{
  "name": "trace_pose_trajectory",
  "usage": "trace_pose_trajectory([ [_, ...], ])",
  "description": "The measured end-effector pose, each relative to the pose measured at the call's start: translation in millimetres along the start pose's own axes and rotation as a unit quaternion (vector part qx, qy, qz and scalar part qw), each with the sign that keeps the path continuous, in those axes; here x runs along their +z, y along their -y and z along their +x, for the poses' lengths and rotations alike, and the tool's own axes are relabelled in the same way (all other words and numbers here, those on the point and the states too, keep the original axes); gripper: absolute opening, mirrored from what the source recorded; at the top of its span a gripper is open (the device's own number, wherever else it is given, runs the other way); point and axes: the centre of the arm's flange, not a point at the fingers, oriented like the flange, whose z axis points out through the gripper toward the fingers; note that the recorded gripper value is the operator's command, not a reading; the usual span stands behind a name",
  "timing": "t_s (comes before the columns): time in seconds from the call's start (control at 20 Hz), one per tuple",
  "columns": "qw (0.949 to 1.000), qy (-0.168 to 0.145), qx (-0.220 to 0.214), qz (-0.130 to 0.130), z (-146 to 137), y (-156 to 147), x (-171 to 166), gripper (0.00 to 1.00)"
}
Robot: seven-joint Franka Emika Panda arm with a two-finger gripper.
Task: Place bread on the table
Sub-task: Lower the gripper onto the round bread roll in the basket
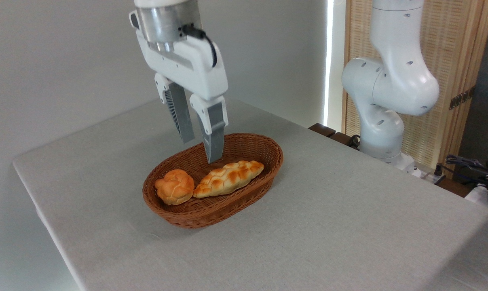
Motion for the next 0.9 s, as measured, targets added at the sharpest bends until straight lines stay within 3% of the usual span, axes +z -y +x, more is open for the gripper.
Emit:
trace_pose_trajectory([
  [0.5, 0.9973, -0.005, 0.073, 0.007, 57.7, -58.0, 100.5, 1.00],
  [0.9, 0.9965, -0.042, 0.065, -0.032, 75.0, -76.3, 146.9, 1.00],
])
